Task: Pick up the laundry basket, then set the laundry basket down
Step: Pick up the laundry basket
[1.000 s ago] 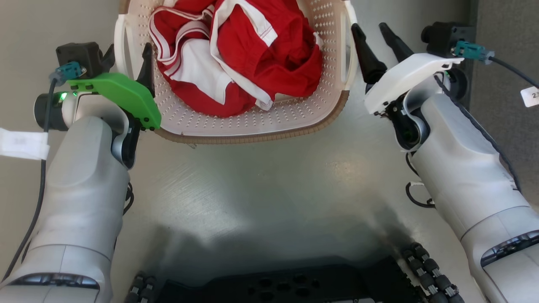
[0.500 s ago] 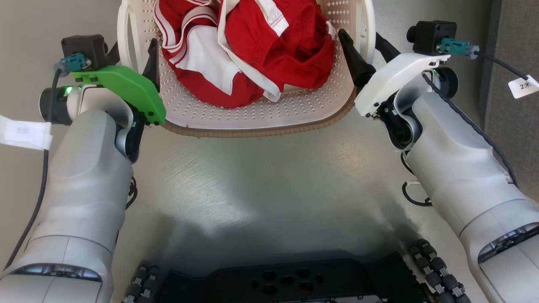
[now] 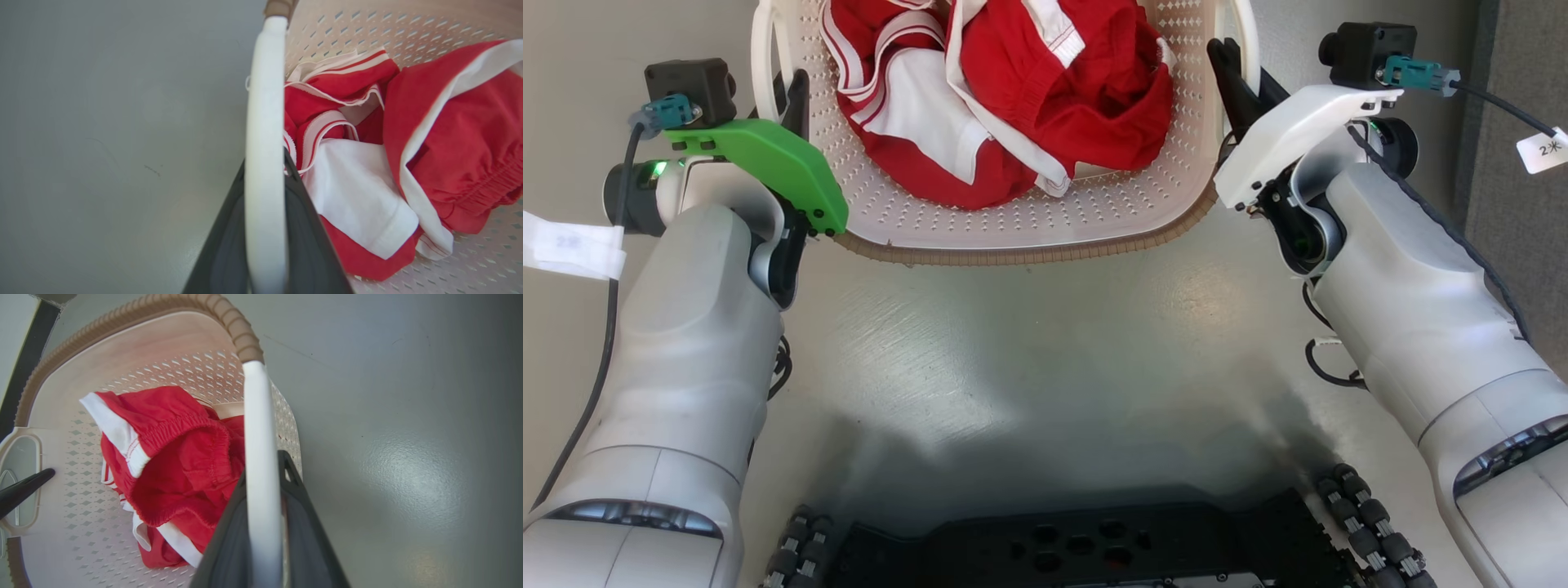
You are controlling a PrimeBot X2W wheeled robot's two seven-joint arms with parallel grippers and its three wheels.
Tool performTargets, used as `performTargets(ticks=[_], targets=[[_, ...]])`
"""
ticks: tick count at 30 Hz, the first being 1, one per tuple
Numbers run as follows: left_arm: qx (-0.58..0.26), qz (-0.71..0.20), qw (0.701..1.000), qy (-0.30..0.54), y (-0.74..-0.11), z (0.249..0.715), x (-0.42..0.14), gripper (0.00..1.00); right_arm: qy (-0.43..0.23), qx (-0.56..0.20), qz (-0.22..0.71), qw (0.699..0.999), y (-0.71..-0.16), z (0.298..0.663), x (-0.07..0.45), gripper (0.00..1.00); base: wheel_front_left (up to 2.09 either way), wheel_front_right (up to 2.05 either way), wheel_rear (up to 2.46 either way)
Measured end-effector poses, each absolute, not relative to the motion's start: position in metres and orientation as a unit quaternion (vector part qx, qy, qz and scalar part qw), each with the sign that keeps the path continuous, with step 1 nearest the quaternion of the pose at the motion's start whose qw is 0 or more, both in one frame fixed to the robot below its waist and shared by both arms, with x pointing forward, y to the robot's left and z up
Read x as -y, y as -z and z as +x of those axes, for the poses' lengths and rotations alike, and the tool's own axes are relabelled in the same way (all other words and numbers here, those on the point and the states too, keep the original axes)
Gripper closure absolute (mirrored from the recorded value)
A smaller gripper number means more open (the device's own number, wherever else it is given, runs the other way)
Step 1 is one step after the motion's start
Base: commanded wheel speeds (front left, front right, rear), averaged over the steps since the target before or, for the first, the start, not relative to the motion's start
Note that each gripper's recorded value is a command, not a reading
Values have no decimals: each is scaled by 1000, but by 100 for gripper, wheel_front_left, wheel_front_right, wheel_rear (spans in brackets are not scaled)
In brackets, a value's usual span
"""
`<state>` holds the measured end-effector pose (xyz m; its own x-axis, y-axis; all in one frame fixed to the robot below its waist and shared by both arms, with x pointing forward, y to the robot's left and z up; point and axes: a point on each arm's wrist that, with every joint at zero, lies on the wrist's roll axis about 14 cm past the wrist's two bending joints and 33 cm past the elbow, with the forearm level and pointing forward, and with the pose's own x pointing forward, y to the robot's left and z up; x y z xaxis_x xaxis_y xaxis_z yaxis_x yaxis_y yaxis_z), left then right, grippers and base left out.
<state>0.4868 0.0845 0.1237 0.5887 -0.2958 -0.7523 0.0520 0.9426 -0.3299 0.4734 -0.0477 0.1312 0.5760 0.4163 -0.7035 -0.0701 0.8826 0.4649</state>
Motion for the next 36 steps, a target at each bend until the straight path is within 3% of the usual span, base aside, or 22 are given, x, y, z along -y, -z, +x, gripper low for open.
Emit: performTargets(ticks=[12,36], targets=[[-430,-140,886,103,-141,492,-81,100,-143,-433,191,869,-145,476,49,100,0,0,0],[-410,-152,892,118,-226,472,-69,100,-138,-406,177,886,-232,462,63,100,0,0,0]])
